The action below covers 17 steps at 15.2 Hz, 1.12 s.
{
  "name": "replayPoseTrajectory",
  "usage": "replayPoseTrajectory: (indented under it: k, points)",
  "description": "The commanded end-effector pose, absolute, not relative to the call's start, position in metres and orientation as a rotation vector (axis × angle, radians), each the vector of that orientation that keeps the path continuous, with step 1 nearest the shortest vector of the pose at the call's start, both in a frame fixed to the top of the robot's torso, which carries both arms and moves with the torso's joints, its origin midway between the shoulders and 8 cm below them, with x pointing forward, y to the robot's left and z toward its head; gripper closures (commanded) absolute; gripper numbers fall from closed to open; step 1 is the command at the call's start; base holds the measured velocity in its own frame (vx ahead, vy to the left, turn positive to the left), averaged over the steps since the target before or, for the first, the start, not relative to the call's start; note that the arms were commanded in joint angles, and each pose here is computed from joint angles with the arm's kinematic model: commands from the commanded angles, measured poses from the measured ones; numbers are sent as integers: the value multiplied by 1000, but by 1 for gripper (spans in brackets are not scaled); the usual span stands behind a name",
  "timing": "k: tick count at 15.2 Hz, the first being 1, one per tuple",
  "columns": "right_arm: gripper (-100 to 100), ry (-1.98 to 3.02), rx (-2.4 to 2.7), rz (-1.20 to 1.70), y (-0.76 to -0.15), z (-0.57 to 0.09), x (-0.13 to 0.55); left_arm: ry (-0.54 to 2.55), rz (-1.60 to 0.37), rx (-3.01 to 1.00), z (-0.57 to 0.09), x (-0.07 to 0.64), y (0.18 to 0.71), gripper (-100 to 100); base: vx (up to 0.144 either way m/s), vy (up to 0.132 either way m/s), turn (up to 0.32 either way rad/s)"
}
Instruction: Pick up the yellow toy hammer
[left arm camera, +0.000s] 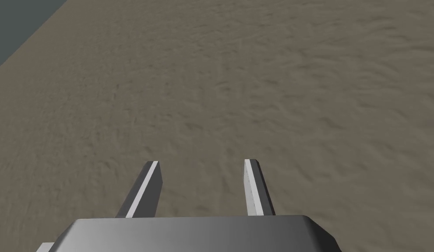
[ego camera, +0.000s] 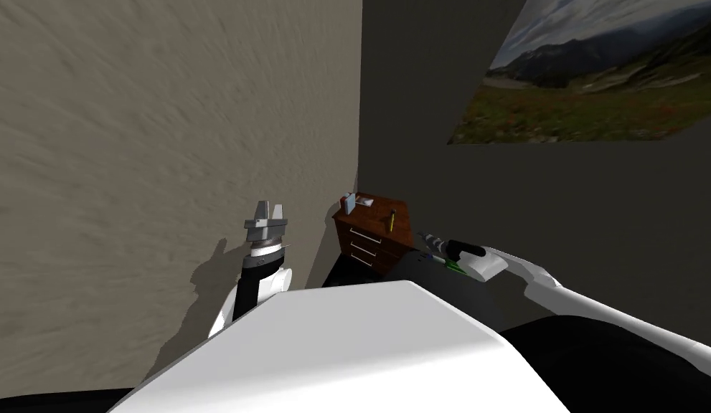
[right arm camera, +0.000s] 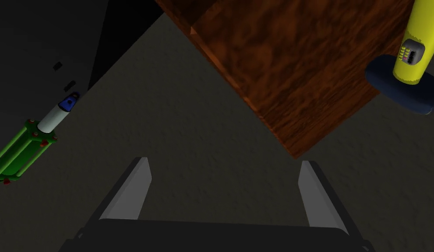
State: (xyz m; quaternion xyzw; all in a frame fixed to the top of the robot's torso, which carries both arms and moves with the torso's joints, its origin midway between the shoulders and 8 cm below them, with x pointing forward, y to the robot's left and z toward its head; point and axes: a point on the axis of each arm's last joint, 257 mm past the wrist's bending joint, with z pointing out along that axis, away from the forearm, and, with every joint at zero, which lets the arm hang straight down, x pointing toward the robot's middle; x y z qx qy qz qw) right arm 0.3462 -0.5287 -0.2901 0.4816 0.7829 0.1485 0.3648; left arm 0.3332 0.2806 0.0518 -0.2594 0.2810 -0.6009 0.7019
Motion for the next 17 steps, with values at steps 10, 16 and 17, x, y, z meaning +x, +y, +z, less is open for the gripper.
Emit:
replayPoseTrajectory:
  k: [10, 16, 17]
  points:
    - [-100, 2144, 1284, 108, -583, -277, 325, 626, -1338, -577, 52, 333, 281, 0, 15, 1, 271]
    - [-100, 2207, 1319, -42, -605, -267, 310, 626, -1338, -577, 52, 333, 281, 0, 12, -12, 341]
    - [-100, 2223, 1343, -76, -609, -268, 302, 626, -1337, -577, 52, 333, 281, 0, 6, -16, 334]
